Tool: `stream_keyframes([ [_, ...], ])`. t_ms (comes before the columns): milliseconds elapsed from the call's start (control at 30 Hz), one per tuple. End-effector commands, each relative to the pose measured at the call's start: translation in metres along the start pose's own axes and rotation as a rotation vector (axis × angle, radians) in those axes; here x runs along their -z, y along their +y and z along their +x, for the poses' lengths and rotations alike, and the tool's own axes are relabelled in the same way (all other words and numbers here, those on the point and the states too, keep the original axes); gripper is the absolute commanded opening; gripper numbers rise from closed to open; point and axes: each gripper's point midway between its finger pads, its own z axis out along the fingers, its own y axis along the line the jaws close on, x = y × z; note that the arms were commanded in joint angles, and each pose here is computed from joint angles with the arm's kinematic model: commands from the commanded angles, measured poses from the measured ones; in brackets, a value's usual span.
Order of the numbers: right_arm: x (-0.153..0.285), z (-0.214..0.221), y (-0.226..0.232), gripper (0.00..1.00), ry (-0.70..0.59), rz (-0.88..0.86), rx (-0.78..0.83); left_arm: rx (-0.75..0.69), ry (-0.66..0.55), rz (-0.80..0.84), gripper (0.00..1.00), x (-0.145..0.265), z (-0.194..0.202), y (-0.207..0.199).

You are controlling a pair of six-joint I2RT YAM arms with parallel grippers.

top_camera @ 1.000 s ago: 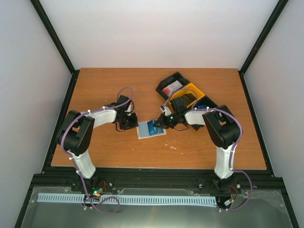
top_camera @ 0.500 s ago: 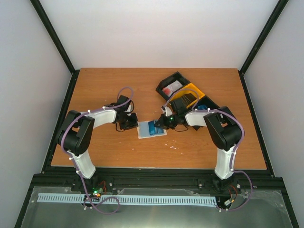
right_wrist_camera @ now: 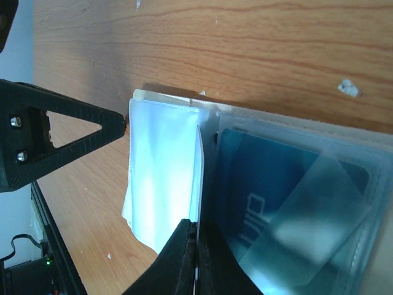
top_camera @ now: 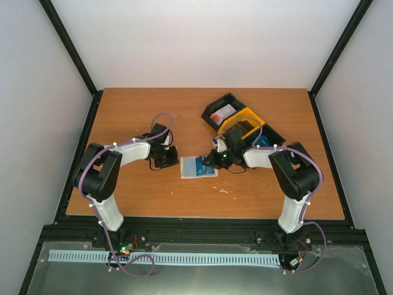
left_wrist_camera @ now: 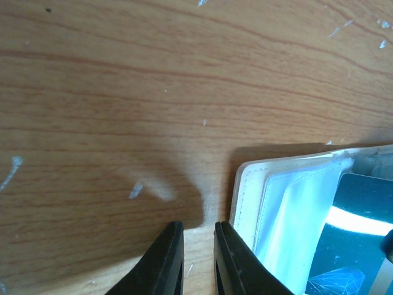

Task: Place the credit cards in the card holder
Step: Insert the credit card into the card holder.

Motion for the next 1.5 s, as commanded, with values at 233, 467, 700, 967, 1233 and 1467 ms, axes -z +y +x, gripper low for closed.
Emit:
stream_keyframes([
  [233, 0.01, 0.001, 0.001, 0.03, -0.051, 0.011, 0.002, -0.051, 0.049, 0.104, 0.25, 0.003, 0.025, -0.011],
  [467, 0.011, 0.003, -0.001, 0.03, -0.063, 0.012, -0.01, -0.096, 0.033, 0.201, 0.29, 0.011, 0.028, -0.026],
  [700, 0.008, 0.005, -0.011, 0.03, -0.043, 0.034, -0.039, -0.096, 0.039, 0.209, 0.28, 0.008, 0.03, -0.028],
  [967, -0.008, 0.019, -0.02, 0.03, 0.057, 0.023, -0.067, -0.072, 0.083, 0.136, 0.21, -0.006, 0.033, -0.017],
  [1233, -0.019, 0.019, -0.017, 0.03, 0.086, -0.01, -0.083, -0.057, 0.097, 0.093, 0.16, -0.012, 0.033, -0.009],
  [1467, -0.019, 0.009, -0.014, 0.03, 0.039, -0.015, -0.131, -0.058, 0.1, 0.074, 0.15, -0.013, 0.033, -0.006],
])
